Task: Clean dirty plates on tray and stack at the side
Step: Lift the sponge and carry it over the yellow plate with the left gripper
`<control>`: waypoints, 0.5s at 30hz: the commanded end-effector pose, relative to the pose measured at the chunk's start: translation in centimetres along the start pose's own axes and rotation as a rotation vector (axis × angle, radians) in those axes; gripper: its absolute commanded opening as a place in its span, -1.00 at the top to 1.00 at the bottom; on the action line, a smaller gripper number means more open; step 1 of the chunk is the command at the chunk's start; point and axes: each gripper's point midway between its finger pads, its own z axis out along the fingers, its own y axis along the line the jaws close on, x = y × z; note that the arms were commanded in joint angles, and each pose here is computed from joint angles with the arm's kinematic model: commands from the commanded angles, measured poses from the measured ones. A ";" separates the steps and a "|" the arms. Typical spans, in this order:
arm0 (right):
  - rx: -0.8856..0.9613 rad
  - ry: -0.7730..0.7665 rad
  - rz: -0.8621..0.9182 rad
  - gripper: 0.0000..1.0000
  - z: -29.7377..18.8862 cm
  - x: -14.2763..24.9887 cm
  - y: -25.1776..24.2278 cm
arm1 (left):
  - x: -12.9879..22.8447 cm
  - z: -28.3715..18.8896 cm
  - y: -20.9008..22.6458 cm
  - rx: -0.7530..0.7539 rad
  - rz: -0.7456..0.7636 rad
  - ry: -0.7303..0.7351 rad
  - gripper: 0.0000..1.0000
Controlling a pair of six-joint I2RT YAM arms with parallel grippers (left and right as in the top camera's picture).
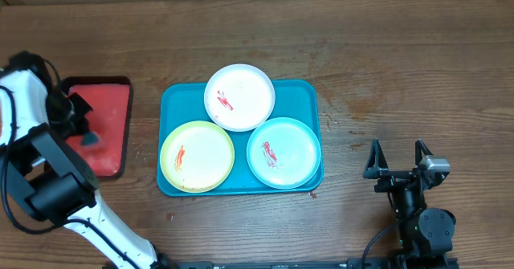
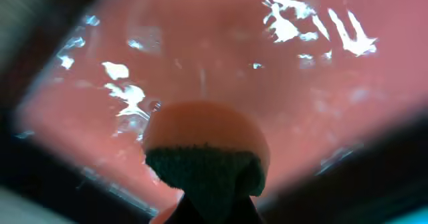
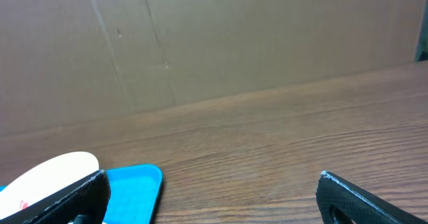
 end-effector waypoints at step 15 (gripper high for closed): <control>0.001 -0.003 -0.004 -1.00 0.0 0.2 0.0 | -0.7 -0.3 -1.5 0.025 0.027 -0.130 0.92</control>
